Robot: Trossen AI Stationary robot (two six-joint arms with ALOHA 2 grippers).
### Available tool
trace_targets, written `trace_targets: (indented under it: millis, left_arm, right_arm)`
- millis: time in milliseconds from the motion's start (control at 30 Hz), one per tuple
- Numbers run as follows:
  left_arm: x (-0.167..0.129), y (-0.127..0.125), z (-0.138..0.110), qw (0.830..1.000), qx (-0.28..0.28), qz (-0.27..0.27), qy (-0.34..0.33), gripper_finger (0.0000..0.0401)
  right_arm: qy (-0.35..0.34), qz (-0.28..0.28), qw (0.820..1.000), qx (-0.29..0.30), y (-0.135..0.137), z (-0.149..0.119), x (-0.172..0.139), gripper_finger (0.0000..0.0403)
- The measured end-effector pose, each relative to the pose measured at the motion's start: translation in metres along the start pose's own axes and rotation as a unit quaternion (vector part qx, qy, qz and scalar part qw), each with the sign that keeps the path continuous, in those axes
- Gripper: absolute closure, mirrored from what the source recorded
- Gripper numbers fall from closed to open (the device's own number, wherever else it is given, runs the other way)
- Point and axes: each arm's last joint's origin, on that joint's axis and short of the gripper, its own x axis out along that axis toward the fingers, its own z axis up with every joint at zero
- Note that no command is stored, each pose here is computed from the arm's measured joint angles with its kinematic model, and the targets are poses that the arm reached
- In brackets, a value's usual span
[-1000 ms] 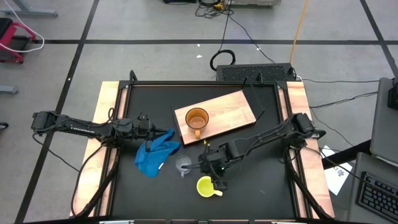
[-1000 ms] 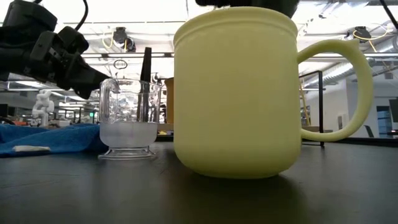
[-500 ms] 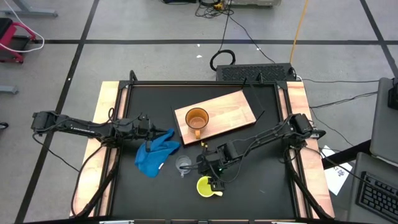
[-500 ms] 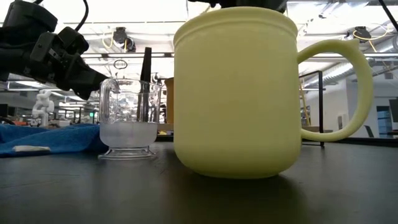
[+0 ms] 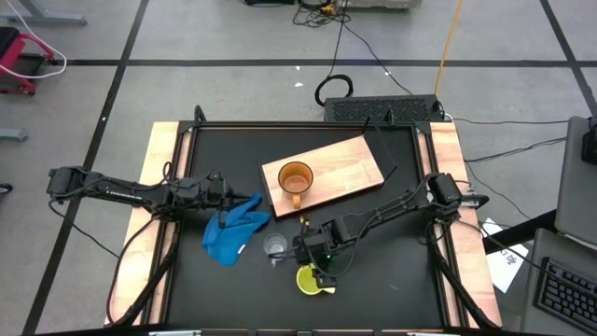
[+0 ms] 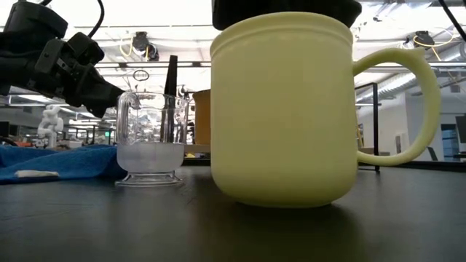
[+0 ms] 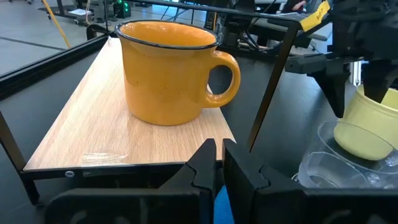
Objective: Stack small to large cups/mugs on shelf
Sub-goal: Put the yellow mug on the shelf
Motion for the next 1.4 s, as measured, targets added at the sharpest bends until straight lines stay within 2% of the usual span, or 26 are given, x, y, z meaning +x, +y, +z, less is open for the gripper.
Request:
trace_targets:
  millis: [133,233,567,833,967,1400]
  left_arm:
    - [0.000,0.000,0.000,1.000,0.000,0.000,0.000,0.0370]
    - [0.000,0.000,0.000,1.000,0.000,0.000,0.000,0.0370]
    - [0.000,0.000,0.000,1.000,-0.001,0.000,0.001,0.0370]
    - [0.000,0.000,-0.001,1.000,0.000,0.001,0.005,0.0370]
    - [0.000,0.000,-0.001,1.000,0.001,0.001,0.006,0.0370]
    - [0.000,0.001,-0.004,1.000,0.004,0.003,0.018,0.0370]
  right_arm:
    - [-0.002,0.001,1.000,-0.013,0.001,0.000,0.000,0.0205]
    - [-0.005,0.001,1.000,-0.013,0.001,0.001,0.000,0.0233]
    - [-0.039,0.002,0.999,-0.007,-0.005,0.009,-0.002,0.0391]
    - [-0.036,-0.006,0.999,0.005,-0.012,0.009,-0.004,0.0397]
    - [-0.046,-0.032,0.998,0.006,-0.016,0.010,-0.013,0.0399]
    - [-0.077,-0.179,0.976,0.092,-0.044,0.000,-0.095,0.0401]
